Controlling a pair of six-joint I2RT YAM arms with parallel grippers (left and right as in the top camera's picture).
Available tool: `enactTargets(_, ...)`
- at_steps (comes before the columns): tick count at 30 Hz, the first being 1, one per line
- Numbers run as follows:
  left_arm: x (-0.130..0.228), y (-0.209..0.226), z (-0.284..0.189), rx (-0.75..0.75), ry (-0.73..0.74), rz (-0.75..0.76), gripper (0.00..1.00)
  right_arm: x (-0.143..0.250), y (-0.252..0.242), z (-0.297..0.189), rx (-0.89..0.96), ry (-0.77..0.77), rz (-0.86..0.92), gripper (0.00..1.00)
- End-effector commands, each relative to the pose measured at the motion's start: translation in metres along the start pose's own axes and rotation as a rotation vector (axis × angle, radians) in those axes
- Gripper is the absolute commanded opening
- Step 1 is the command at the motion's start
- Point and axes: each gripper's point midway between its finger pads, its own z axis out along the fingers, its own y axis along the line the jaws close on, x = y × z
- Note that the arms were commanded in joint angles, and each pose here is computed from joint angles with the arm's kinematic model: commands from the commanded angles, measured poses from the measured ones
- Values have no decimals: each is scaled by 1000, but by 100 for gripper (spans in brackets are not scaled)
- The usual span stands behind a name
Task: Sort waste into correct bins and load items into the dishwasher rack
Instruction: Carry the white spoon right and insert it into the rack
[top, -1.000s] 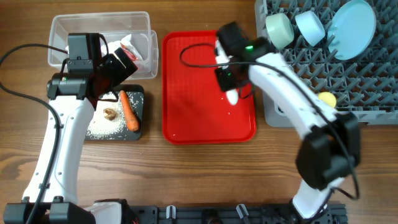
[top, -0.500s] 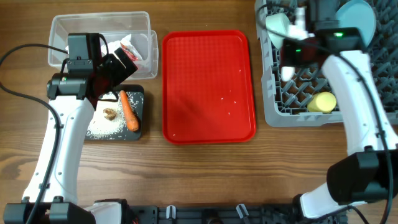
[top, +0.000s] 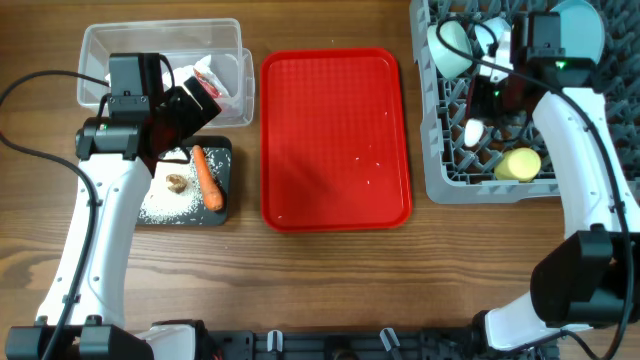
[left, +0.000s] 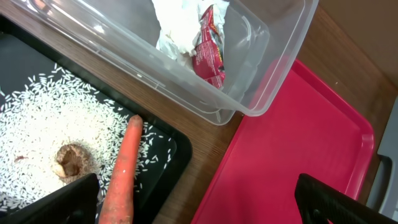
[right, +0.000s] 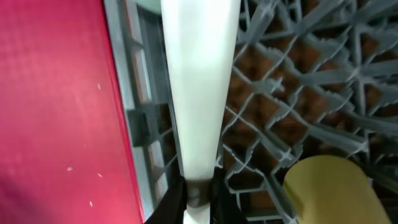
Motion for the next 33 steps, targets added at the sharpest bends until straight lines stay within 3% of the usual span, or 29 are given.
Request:
enactTargets(1,-3,-1,0,4,-2,-13,100,8,7,1,-41,10,-2,5)
enactTargets(6,-3,-1,0,4,-2,-13,100,8,15,1,-83,12,-32,6)
enactTargets(11,-3,-1,0,4,-2,-13,100,9,16,1,-93,14,-45,21)
enactTargets(18,-3,-1,0,4,-2,-13,100,8,17,1,-93,10,-53,33)
enactTargets(22,-3,-1,0,4,-2,-13,100,8,17,1,-95,9,-52,34)
enactTargets(25,-3,-1,0,4,-2,-13,100,6,24,-2,-137,3,-83,45)
enactTargets(33,-3,-1,0,4,-2,-13,100,-8,35,-65,-175,-67,-101,59)
